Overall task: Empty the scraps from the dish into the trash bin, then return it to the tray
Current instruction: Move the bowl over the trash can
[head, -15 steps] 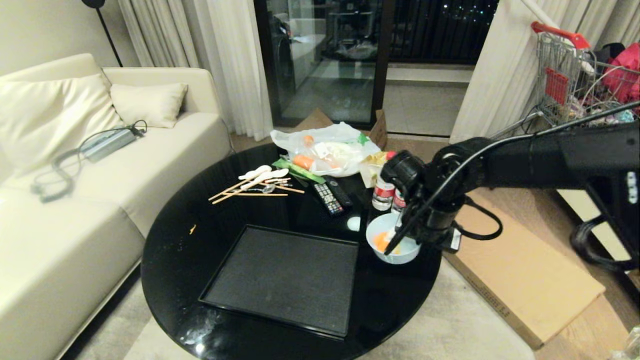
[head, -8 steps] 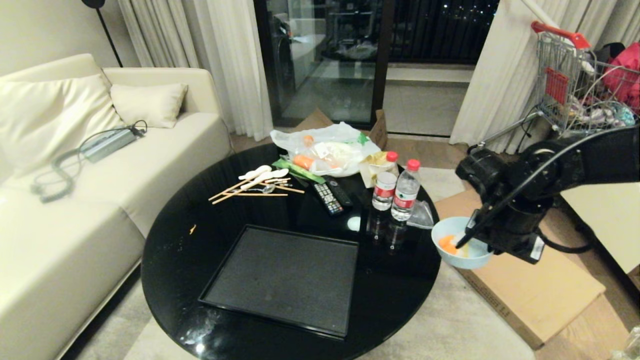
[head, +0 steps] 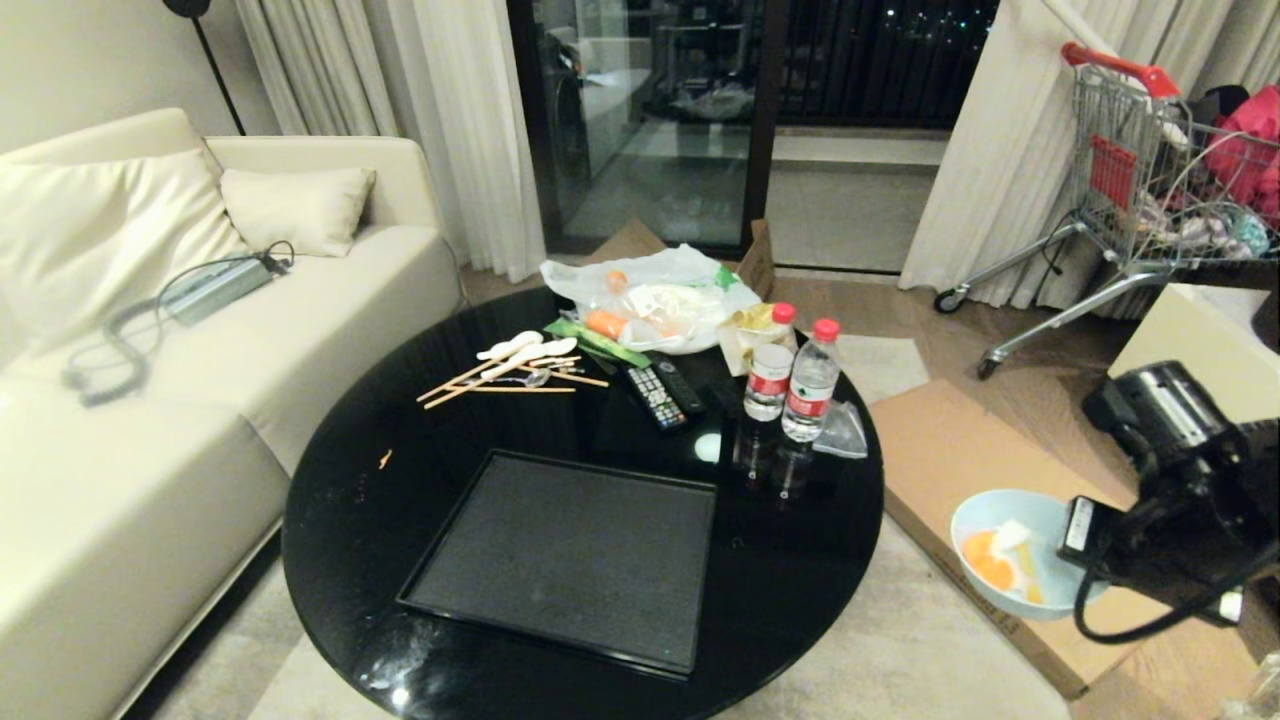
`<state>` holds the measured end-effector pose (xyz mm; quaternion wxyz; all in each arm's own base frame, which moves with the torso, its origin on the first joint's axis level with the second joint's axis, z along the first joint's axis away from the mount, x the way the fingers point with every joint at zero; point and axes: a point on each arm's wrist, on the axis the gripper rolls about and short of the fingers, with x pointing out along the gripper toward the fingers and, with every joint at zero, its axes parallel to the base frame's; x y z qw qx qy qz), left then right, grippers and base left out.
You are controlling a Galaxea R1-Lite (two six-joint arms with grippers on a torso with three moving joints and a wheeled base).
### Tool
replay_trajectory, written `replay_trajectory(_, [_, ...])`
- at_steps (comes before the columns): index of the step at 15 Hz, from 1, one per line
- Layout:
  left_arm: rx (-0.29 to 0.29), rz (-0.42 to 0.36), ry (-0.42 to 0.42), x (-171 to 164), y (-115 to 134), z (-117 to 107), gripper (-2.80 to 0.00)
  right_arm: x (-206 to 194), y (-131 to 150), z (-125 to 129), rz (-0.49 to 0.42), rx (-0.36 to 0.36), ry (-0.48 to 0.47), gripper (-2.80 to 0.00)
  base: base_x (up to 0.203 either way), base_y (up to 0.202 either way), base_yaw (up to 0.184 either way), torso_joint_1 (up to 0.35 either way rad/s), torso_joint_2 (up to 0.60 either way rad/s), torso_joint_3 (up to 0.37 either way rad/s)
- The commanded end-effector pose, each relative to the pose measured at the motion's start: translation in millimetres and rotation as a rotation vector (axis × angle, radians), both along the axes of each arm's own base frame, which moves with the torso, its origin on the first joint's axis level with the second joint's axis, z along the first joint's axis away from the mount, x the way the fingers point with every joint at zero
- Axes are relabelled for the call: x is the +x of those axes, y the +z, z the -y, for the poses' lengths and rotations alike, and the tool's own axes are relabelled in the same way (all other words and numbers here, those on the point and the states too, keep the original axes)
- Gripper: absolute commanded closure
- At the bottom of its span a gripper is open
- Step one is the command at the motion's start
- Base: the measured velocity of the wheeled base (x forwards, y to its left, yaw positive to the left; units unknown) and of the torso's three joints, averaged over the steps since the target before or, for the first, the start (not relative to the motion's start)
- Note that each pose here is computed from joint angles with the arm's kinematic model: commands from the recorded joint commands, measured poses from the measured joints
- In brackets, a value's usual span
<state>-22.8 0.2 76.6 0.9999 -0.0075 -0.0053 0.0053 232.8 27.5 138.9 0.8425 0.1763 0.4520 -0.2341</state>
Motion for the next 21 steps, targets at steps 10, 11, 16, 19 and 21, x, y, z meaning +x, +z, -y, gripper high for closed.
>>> replay_trajectory(10, [0.0, 0.0, 0.0, 0, 0, 0, 0.0, -91, -7, 12, 0.025, 0.086, 0.096, 0.0, 0.0, 0.0, 0.0, 0.0, 0.0, 0.0])
replay_trajectory(11, [0.0, 0.0, 0.0, 0, 0, 0, 0.0, -94, -9, 13, 0.018, 0.08, 0.106, 0.0, 0.0, 0.0, 0.0, 0.0, 0.0, 0.0])
replay_trajectory(16, [0.0, 0.0, 0.0, 0, 0, 0, 0.0, -96, -11, 13, 0.006, 0.075, 0.115, 0.0, 0.0, 0.0, 0.0, 0.0, 0.0, 0.0])
replay_trajectory(19, [0.0, 0.0, 0.0, 0, 0, 0, 0.0, -96, -11, 13, 0.008, 0.075, 0.117, 0.0, 0.0, 0.0, 0.0, 0.0, 0.0, 0.0])
replay_trajectory(21, [0.0, 0.0, 0.0, 0, 0, 0, 0.0, -95, -11, 13, 0.003, 0.076, 0.117, 0.0, 0.0, 0.0, 0.0, 0.0, 0.0, 0.0])
